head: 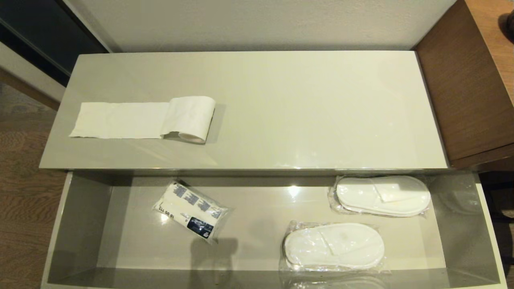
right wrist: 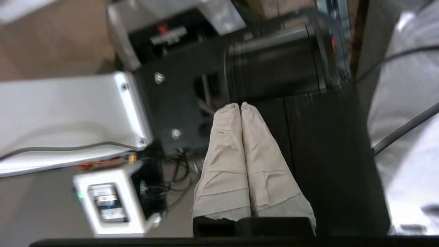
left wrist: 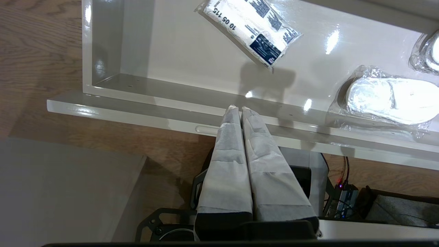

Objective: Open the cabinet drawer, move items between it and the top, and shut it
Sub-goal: Close the drawer

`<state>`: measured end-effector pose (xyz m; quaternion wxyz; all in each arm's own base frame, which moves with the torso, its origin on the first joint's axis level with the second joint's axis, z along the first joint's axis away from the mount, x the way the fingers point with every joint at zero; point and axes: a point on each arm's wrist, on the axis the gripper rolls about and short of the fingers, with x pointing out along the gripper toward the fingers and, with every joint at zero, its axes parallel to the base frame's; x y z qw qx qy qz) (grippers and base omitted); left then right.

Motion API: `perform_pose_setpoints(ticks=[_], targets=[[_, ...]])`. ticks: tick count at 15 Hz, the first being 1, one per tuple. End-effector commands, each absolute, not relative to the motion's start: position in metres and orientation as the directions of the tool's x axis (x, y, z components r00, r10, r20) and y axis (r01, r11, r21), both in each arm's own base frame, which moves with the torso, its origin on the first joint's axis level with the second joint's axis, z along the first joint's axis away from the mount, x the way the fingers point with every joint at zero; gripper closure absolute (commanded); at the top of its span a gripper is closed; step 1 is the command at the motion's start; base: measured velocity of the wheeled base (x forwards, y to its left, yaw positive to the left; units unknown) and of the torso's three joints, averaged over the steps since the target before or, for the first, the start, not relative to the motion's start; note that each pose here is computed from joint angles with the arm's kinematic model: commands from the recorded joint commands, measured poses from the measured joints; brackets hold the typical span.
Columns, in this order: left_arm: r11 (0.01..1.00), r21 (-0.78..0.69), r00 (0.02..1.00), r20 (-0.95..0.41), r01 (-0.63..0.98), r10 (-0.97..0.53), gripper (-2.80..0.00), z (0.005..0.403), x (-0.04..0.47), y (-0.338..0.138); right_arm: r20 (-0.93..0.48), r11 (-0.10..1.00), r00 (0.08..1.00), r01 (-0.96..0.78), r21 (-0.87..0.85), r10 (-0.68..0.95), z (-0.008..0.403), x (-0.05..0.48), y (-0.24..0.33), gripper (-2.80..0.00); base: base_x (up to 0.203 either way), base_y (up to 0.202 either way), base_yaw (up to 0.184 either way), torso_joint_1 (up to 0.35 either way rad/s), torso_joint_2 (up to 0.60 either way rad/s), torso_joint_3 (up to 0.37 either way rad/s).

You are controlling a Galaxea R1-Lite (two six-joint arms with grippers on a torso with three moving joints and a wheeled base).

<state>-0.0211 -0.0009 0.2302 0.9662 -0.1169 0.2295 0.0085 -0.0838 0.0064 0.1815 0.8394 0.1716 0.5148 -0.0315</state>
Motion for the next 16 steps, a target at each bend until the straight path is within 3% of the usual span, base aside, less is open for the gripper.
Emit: perform_pose_setpoints(ticks=[1, 3, 5, 6, 9, 12, 16], targets=[[0.972, -0.224, 0.892, -0.451, -0.071, -0.039, 0.0, 0.23, -0.021, -0.001, -0.905, 0.949, 0.413, 0.231, 0.214, 0.104, 0.131, -0.101, 0.007, 0.0, 0.0, 0.0, 0.0, 0.0, 0.0, 0.0], [0.972, -0.224, 0.892, -0.45, -0.067, -0.042, 0.0, 0.23, -0.021, -0.001, -0.911, 0.963, 0.408, 0.214, 0.164, 0.064, 0.106, -0.104, 0.006, 0.0, 0.0, 0.0, 0.0, 0.0, 0.0, 0.0], [0.971, -0.231, 0.89, -0.453, -0.059, -0.054, 0.0, 0.228, -0.022, -0.001, -0.85, 0.968, 0.527, 0.207, 0.142, 0.012, 0.105, -0.086, 0.004, 0.0, 0.0, 0.0, 0.0, 0.0, 0.0, 0.0], [0.971, -0.231, 0.89, -0.453, -0.059, -0.054, 0.0, 0.228, -0.022, -0.001, -0.845, 0.969, 0.534, 0.21, 0.133, 0.0, 0.104, -0.084, 0.004, 0.0, 0.0, 0.0, 0.0, 0.0, 0.0, 0.0], [0.971, -0.23, 0.889, -0.454, -0.057, -0.056, 0.0, 0.228, -0.022, -0.001, -0.823, 0.968, 0.568, 0.205, 0.143, 0.001, 0.113, -0.084, 0.004, 0.0, 0.0, 0.0, 0.0, 0.0, 0.0, 0.0], [0.971, -0.23, 0.886, -0.461, -0.057, -0.057, 0.0, 0.225, -0.021, -0.001, -0.669, 0.953, 0.743, 0.218, 0.208, -0.024, 0.137, -0.068, 0.006, 0.0, 0.0, 0.0, 0.0, 0.0, 0.0, 0.0], [0.971, -0.23, 0.886, -0.461, -0.057, -0.057, 0.0, 0.225, -0.022, -0.001, -0.611, 0.939, 0.783, 0.289, 0.187, -0.119, 0.13, -0.049, 0.01, 0.0, 0.0, 0.0, 0.0, 0.0, 0.0, 0.0]])
